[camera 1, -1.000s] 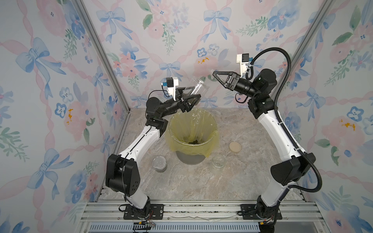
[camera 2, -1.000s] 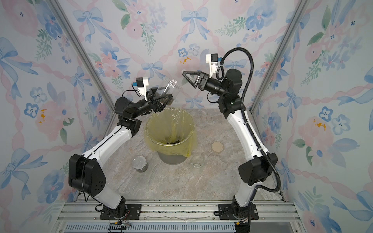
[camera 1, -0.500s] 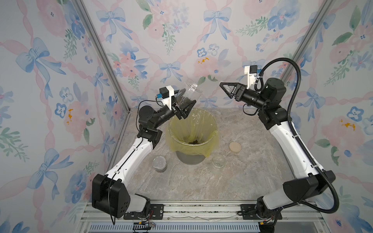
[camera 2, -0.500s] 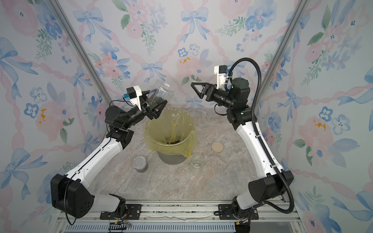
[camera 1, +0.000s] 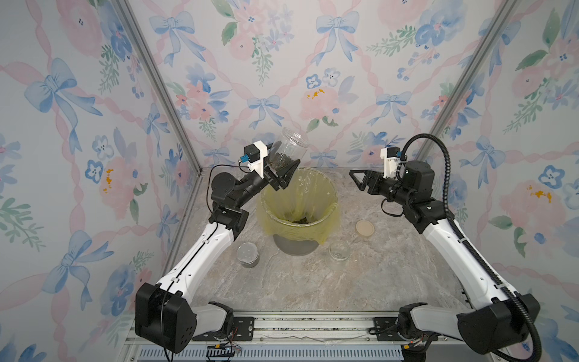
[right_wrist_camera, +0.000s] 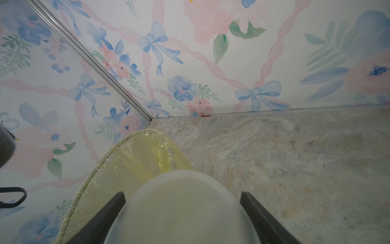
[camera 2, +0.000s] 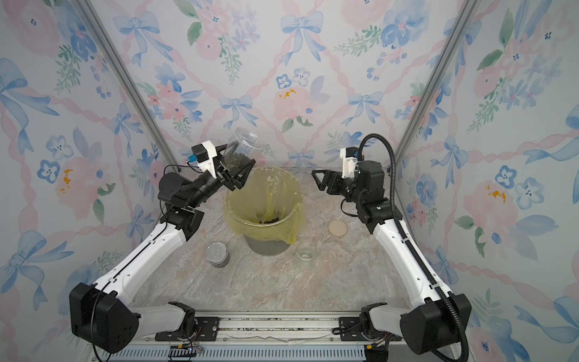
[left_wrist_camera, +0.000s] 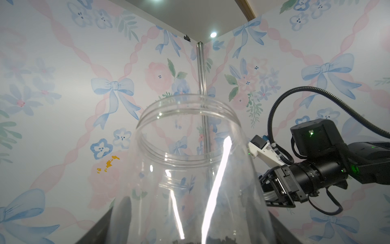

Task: Empty moldy tea leaves from jars
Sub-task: Place the lid at the center of the board, then pour the moldy tea leaves from the jar into the trash bin.

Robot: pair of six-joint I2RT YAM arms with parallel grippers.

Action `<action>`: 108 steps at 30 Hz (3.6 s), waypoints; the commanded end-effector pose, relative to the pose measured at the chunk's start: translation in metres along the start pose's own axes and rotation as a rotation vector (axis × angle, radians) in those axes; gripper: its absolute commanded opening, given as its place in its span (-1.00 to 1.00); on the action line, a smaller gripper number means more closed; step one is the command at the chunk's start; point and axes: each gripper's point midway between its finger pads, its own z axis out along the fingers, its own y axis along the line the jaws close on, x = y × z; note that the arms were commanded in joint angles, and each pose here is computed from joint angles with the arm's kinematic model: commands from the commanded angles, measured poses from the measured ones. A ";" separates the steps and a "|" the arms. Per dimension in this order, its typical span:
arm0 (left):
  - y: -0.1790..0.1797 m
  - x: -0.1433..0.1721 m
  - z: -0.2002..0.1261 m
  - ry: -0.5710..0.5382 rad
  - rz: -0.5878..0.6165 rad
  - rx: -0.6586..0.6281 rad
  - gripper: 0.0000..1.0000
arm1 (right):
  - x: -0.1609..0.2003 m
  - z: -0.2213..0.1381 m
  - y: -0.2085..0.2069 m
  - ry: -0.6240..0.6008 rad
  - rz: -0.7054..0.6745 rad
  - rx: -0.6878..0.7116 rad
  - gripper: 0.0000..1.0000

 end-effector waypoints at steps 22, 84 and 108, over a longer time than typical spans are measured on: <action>-0.029 -0.023 -0.062 -0.062 0.139 -0.086 -0.31 | 0.133 0.071 -0.117 0.110 -0.097 0.248 0.50; -0.014 -0.010 -0.013 -0.018 0.128 -0.044 -0.26 | -0.073 -0.058 0.062 -0.239 0.169 -0.208 0.93; -0.038 -0.027 0.033 -0.067 0.049 0.081 -0.25 | -0.073 -0.044 0.250 -0.131 0.005 -0.658 0.93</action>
